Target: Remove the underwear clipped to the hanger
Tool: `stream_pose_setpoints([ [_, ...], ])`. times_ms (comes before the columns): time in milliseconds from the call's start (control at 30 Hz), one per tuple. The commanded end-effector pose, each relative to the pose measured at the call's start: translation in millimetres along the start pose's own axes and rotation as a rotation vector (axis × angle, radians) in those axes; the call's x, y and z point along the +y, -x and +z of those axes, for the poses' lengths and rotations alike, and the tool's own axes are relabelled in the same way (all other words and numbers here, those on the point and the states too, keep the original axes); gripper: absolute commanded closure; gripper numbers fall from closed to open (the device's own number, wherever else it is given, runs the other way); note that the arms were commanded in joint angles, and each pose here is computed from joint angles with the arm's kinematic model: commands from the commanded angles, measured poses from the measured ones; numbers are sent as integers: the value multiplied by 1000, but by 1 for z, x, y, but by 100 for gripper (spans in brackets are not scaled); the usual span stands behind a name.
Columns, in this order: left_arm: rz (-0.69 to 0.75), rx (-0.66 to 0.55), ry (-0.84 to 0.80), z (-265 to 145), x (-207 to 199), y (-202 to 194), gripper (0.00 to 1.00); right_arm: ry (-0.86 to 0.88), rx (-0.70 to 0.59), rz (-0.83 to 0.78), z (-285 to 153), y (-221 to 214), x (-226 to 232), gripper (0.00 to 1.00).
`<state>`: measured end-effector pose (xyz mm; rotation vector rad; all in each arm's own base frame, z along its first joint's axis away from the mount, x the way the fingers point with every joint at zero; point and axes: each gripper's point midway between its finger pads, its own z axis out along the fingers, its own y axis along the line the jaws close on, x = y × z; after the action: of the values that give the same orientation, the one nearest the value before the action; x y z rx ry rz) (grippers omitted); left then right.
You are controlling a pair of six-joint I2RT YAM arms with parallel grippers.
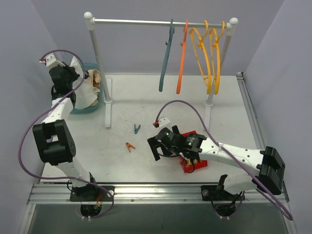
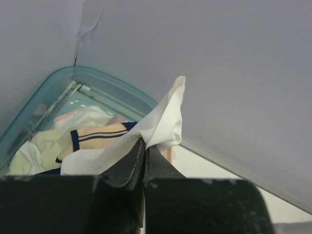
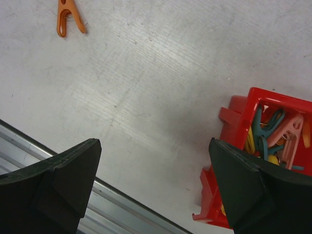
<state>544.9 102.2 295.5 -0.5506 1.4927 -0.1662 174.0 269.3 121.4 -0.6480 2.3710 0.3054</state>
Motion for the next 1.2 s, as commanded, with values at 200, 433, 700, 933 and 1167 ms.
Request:
stream_pose_setpoints([
  [200, -40, 90, 121, 20, 56, -48, 28, 43, 13, 34, 36, 13, 16, 0],
  [433, -114, 49, 200, -23, 55, -14, 6, 8, 14, 95, 61, 45, 5, 0],
  [700, -191, 91, 260, -116, 28, 15, 6, -29, -7, 125, 95, 84, 17, 0],
  [933, -177, 230, 101, -204, -9, 9, 6, -164, -30, 206, 131, 114, 20, 0],
  [1167, -131, 345, -67, -256, -31, -12, 6, -321, -131, 304, 157, 147, 17, 5],
])
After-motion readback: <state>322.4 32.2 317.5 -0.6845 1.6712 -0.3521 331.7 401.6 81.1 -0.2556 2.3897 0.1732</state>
